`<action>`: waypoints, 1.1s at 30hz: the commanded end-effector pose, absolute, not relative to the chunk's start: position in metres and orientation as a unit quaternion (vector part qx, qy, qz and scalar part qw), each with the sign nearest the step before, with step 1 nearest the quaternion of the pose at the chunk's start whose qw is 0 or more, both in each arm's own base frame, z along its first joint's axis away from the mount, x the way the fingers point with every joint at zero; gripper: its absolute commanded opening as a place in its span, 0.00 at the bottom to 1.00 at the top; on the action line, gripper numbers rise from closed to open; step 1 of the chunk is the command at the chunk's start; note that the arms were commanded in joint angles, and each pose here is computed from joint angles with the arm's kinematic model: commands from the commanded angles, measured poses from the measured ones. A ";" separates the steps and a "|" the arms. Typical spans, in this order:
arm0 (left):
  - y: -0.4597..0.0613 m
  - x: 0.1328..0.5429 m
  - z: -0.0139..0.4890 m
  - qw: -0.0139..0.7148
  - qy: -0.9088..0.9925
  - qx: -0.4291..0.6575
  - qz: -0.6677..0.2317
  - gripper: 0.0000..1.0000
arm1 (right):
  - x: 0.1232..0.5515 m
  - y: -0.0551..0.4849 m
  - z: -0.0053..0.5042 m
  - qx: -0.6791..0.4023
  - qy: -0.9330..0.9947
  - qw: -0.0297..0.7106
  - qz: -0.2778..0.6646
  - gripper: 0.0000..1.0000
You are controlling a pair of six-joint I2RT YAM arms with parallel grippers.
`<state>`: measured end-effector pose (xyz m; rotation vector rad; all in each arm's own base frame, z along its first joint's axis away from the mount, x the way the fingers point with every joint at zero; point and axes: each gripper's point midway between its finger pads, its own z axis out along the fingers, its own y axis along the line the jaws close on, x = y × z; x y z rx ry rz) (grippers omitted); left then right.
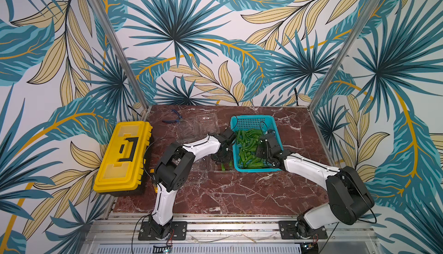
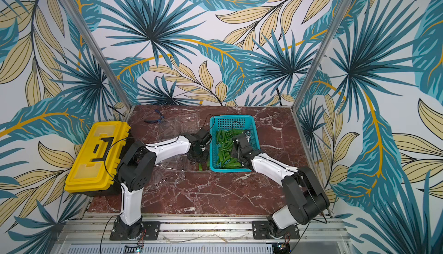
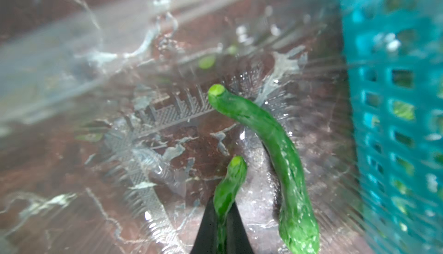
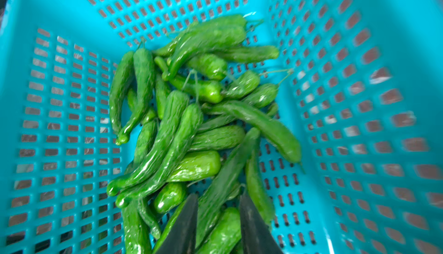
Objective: Take small green peppers out of containers
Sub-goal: Pick up the green pepper from the packing box, then place the green pepper in the basket.
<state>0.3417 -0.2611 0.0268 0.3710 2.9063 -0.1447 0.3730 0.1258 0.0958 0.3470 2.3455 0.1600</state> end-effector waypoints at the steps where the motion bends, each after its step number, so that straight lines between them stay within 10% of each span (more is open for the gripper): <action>1: -0.263 0.364 0.086 0.191 0.973 0.119 -0.042 0.00 | 0.366 0.099 0.094 0.156 0.913 0.376 0.015 0.32; 9: -0.278 0.395 0.228 0.387 0.908 0.120 -0.107 0.00 | 0.367 0.096 0.092 0.170 0.910 0.378 0.025 0.32; 16: -0.373 0.399 0.240 0.352 0.875 0.198 -0.268 0.00 | 0.366 0.102 0.090 0.169 0.913 0.370 0.043 0.32; 20: -0.392 0.406 0.241 0.344 0.870 0.199 -0.292 0.38 | 0.364 0.103 0.096 0.157 0.913 0.373 0.045 0.32; 33: -0.271 0.415 0.237 0.441 0.870 0.023 -0.219 0.62 | 0.363 0.103 0.091 0.158 0.915 0.368 0.044 0.32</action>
